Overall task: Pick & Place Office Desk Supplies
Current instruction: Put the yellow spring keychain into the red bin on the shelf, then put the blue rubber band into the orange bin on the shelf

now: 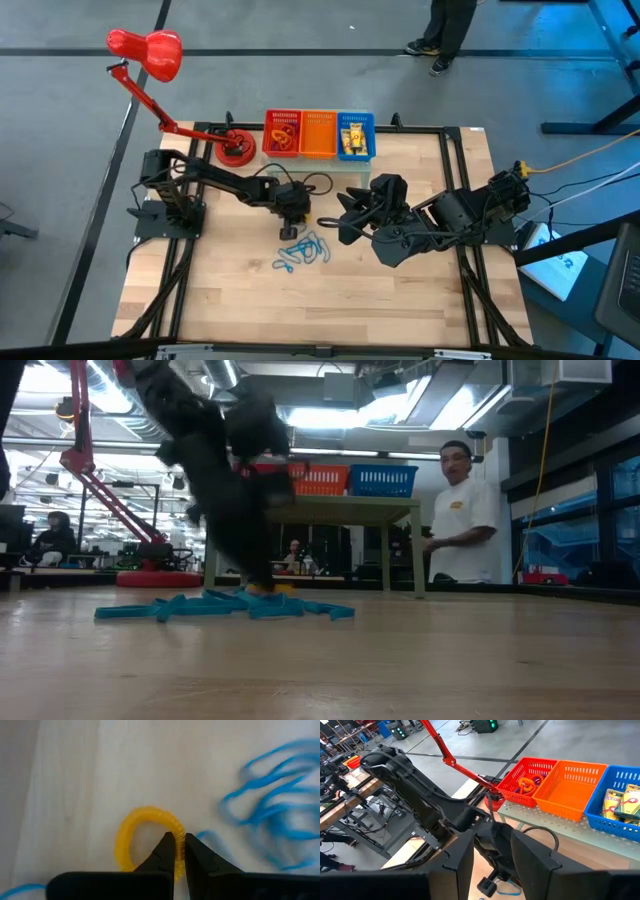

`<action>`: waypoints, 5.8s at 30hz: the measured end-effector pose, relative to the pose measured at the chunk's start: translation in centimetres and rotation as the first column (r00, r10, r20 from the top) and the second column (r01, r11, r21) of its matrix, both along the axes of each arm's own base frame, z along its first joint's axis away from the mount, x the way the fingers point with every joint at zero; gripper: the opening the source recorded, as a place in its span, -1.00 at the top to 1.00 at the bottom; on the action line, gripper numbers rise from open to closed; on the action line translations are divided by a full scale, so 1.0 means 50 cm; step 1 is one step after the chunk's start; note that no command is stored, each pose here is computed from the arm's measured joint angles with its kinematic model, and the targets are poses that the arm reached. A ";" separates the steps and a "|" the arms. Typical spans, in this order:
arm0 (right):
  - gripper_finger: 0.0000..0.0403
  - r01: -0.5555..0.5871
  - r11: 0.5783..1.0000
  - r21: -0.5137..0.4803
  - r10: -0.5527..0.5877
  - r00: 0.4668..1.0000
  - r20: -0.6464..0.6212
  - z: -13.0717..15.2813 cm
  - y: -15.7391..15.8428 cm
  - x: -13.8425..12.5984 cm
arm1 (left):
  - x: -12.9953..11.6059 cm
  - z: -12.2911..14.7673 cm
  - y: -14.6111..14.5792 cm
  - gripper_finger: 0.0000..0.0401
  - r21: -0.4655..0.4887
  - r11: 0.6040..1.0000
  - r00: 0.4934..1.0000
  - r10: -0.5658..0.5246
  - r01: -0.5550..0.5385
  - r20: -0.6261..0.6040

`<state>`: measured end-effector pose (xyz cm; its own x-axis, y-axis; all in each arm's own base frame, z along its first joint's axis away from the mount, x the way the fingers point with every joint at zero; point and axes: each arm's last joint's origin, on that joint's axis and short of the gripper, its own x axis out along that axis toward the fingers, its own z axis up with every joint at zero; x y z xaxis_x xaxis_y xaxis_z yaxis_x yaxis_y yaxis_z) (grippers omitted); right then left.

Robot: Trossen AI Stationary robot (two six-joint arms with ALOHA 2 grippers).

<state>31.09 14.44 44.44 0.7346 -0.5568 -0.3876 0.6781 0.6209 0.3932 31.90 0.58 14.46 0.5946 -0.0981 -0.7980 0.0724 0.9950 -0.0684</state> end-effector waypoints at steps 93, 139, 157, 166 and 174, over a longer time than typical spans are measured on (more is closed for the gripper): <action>0.35 0.019 1.000 -0.018 -0.019 0.999 -0.034 -0.004 -0.002 -0.015 | -0.313 0.239 -0.037 0.33 -0.319 0.948 0.893 0.163 -0.023 0.420; 0.35 -0.008 1.000 0.006 0.008 1.000 -0.028 -0.004 0.011 -0.019 | -0.036 -0.009 -0.046 0.31 0.143 0.989 0.982 0.000 0.028 -0.189; 0.35 -0.012 1.000 -0.006 0.012 0.999 -0.032 -0.004 0.011 -0.019 | -0.036 -0.011 -0.041 0.89 0.091 0.994 0.978 0.072 -0.055 -0.194; 0.35 -0.012 1.000 -0.006 0.012 0.999 -0.032 -0.004 0.011 -0.019 | -0.040 -0.008 -0.044 0.99 0.003 0.997 0.975 0.070 -0.071 -0.213; 0.35 -0.012 1.000 -0.006 0.012 0.999 -0.031 -0.003 0.011 -0.019 | -0.056 0.043 -0.047 0.99 -0.018 0.997 0.986 0.071 -0.075 -0.150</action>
